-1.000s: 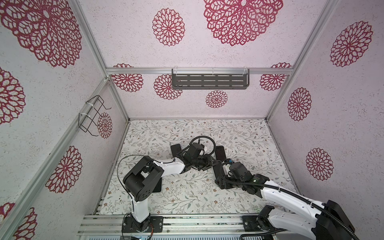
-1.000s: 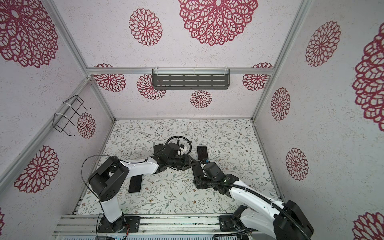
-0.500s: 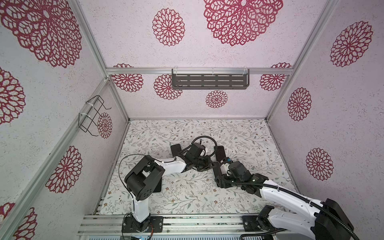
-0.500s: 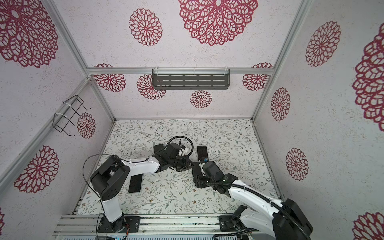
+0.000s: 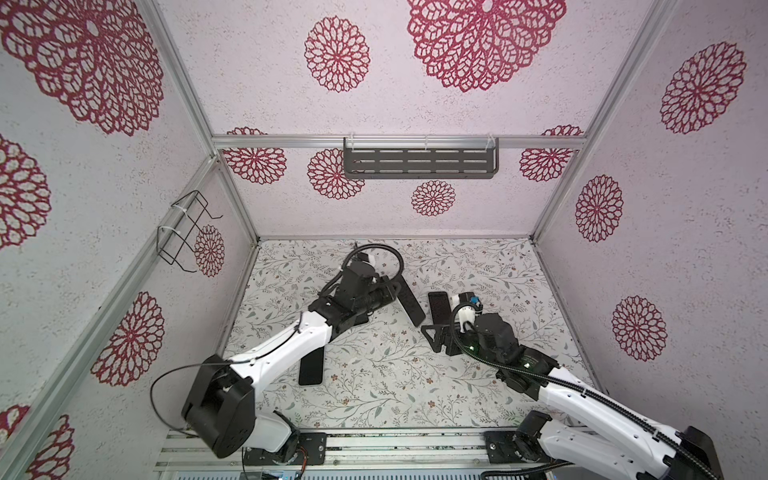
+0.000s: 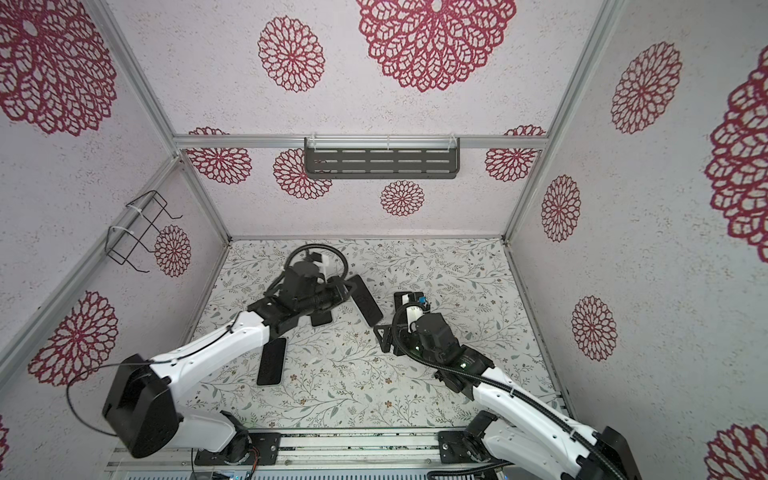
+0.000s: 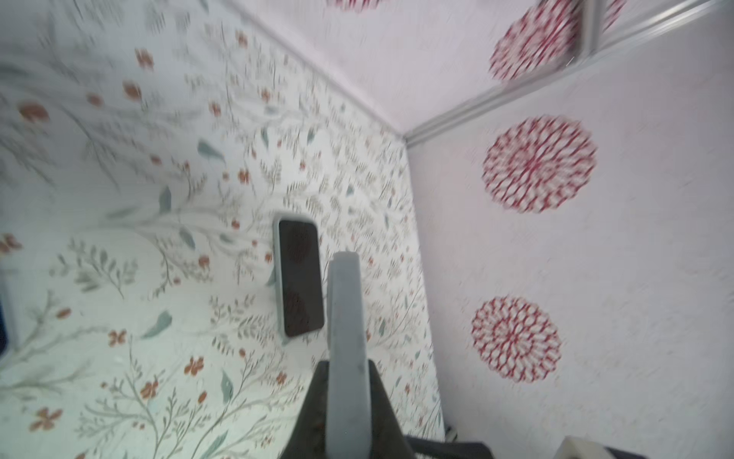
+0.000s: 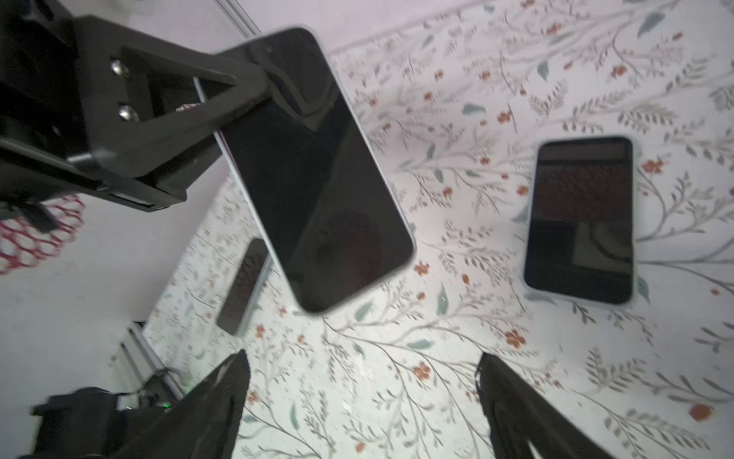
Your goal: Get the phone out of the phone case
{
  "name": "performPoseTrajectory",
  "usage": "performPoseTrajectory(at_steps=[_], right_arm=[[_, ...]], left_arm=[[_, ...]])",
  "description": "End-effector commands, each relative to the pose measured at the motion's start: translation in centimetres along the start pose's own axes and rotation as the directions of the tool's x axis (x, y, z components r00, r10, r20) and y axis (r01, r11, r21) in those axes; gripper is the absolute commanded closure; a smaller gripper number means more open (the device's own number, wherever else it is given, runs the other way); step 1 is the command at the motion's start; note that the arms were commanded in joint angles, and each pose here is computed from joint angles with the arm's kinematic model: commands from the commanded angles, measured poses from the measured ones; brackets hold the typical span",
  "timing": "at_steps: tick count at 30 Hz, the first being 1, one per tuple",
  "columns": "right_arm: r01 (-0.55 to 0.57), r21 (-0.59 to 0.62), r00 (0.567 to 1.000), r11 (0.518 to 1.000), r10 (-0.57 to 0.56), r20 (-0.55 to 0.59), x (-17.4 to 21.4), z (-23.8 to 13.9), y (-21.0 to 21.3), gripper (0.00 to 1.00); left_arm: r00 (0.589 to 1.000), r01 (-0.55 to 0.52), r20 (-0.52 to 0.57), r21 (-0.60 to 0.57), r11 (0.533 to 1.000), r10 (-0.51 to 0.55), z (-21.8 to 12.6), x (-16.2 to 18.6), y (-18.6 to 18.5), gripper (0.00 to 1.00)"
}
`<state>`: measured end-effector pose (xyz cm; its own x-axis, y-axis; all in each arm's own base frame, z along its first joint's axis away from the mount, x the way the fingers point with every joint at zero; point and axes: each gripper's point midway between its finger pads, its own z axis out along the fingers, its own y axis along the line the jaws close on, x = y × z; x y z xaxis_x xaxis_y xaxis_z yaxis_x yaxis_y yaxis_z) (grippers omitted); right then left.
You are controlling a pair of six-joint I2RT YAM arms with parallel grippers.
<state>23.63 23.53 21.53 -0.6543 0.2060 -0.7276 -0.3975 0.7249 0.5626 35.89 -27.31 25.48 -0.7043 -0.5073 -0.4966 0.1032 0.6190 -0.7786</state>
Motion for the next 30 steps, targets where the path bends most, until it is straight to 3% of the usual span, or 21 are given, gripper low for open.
performPoseTrajectory(at_steps=[1, 4, 8, 18, 25, 30], right_arm=[[-0.094, -0.169, 0.971, 0.981, 0.128, 0.203, -6.1, -1.5, 4.1, 0.08], [-0.109, -0.245, 0.950, 0.963, 0.173, 0.258, -8.1, -1.8, 5.8, 0.09], [-0.126, -0.390, 0.897, 0.912, 0.272, 0.348, -10.4, -2.5, 7.5, 0.12], [-0.151, -0.604, 0.856, 0.782, 0.409, 0.315, -12.7, -1.6, 11.0, 0.23], [-0.166, -0.693, 0.847, 0.702, 0.461, 0.263, -13.2, -1.1, 12.5, 0.28], [-0.170, -0.731, 0.840, 0.661, 0.485, 0.244, -13.4, -1.0, 12.9, 0.33]], left_arm=[[0.968, -0.004, 0.250, 0.092, 0.996, -0.019, -2.5, -5.0, -2.8, 1.00], [0.932, 0.011, 0.353, 0.197, 0.980, -0.081, -4.6, -7.2, -5.2, 1.00], [0.906, 0.025, 0.393, 0.322, 0.947, -0.158, -6.3, -8.0, -8.0, 1.00], [0.802, 0.078, 0.469, 0.533, 0.842, -0.371, -12.0, -8.9, -8.8, 1.00], [0.773, 0.083, 0.478, 0.576, 0.813, -0.417, -14.1, -9.0, -8.6, 1.00], [0.780, 0.089, 0.452, 0.605, 0.792, -0.432, -14.0, -8.7, -8.9, 1.00]])
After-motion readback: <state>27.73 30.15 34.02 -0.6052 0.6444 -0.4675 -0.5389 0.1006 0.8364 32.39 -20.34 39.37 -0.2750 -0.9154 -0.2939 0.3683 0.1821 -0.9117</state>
